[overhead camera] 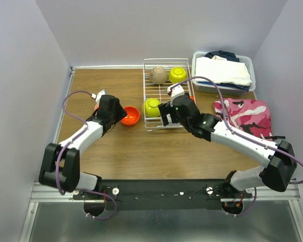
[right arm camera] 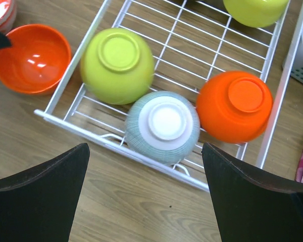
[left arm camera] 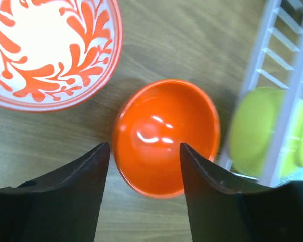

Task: Unload the bowls from the dish rack

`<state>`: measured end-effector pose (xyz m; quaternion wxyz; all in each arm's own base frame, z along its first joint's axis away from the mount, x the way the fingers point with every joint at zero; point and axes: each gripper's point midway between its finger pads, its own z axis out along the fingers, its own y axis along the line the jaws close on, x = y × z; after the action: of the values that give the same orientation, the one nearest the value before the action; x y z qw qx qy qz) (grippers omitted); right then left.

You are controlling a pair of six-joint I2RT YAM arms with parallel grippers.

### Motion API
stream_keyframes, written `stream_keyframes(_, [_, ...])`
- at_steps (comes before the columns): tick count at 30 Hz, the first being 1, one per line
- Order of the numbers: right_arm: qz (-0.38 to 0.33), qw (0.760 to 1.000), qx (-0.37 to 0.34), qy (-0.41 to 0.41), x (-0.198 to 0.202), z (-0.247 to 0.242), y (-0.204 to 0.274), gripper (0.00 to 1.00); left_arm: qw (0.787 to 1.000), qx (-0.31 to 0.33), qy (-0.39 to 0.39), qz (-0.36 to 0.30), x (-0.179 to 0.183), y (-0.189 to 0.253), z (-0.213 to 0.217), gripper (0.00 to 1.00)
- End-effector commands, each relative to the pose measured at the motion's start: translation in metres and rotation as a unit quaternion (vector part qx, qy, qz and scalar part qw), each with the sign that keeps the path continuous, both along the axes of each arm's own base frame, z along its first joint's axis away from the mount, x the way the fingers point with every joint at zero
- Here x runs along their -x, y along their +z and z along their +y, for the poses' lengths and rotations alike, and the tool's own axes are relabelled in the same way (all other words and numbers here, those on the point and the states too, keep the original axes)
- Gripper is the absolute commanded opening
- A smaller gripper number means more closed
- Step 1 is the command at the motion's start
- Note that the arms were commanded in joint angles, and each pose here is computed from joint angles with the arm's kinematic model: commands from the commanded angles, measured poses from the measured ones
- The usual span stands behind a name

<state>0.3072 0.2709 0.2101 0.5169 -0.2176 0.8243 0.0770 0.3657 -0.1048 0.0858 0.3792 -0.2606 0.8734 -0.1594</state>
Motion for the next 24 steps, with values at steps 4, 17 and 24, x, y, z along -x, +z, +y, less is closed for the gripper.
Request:
stream_keyframes(4, [0.014, 0.999, -0.04, -0.016, -0.026, -0.015, 0.024, 0.99, 0.995, -0.051, 0.017, -0.088, 0.013, 0.087, 0.025, 0.83])
stream_keyframes(17, [-0.008, 0.999, 0.031, -0.043, -0.118, -0.036, 0.015, 0.99, 0.953, -0.219, -0.047, -0.204, 0.057, 0.169, 0.066, 0.99])
stream_keyframes(24, [-0.043, 0.989, 0.139, -0.035, -0.17, -0.034, -0.007, 0.99, 0.951, -0.23, -0.064, -0.197, 0.059, 0.154, 0.061, 0.99])
